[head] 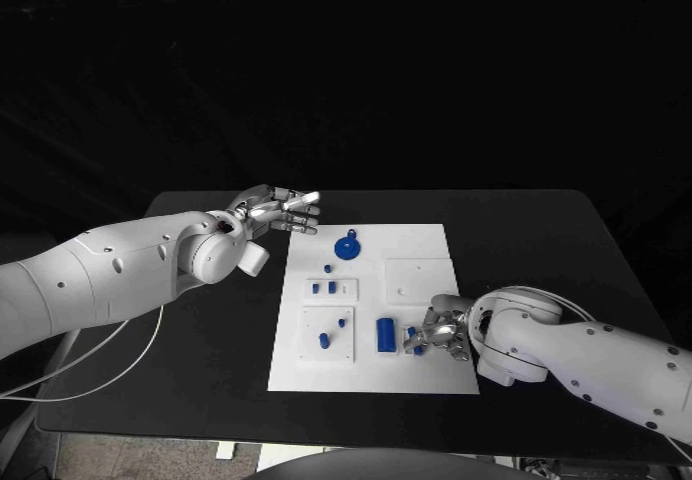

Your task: Assemble the parts on the task board

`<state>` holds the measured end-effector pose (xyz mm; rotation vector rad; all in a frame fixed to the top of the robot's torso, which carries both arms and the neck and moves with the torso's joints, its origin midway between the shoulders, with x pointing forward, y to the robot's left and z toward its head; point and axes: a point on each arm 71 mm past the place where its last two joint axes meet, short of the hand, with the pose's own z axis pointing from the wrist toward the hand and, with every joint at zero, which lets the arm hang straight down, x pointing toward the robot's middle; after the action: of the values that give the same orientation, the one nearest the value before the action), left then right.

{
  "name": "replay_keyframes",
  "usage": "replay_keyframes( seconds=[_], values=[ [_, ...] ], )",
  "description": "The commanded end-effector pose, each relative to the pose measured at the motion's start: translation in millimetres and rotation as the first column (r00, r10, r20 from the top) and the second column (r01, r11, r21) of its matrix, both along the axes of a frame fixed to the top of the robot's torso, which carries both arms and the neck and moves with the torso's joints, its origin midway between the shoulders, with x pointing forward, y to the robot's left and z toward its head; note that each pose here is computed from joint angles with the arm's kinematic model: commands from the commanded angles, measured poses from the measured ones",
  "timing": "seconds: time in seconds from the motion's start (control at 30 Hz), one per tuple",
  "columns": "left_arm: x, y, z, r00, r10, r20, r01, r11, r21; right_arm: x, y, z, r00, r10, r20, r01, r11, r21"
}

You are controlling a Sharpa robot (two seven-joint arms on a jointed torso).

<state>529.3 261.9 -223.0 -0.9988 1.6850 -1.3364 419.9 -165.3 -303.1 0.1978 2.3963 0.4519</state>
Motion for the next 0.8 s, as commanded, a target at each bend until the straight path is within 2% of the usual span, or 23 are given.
replay_keyframes(
  seconds=[0.03, 0.27, 0.8],
  values=[
    [-0.2, -1.7, 1.0, 1.000, -0.010, 0.004, 0.010, 1.000, -0.002, -0.1, -3.4, -3.0, 0.999, -0.002, 0.036, 0.003, 1.000, -0.028],
    [-0.4, -1.7, 0.9, 1.000, -0.010, 0.002, 0.010, 1.000, 0.000, -0.7, -2.9, -1.4, 0.999, 0.005, 0.048, -0.004, 1.000, -0.024],
    [-0.3, -1.7, 0.8, 1.000, -0.009, 0.002, 0.009, 1.000, 0.001, -2.4, -1.7, -3.0, 0.999, 0.028, 0.020, -0.027, 0.999, -0.039]
  ],
)
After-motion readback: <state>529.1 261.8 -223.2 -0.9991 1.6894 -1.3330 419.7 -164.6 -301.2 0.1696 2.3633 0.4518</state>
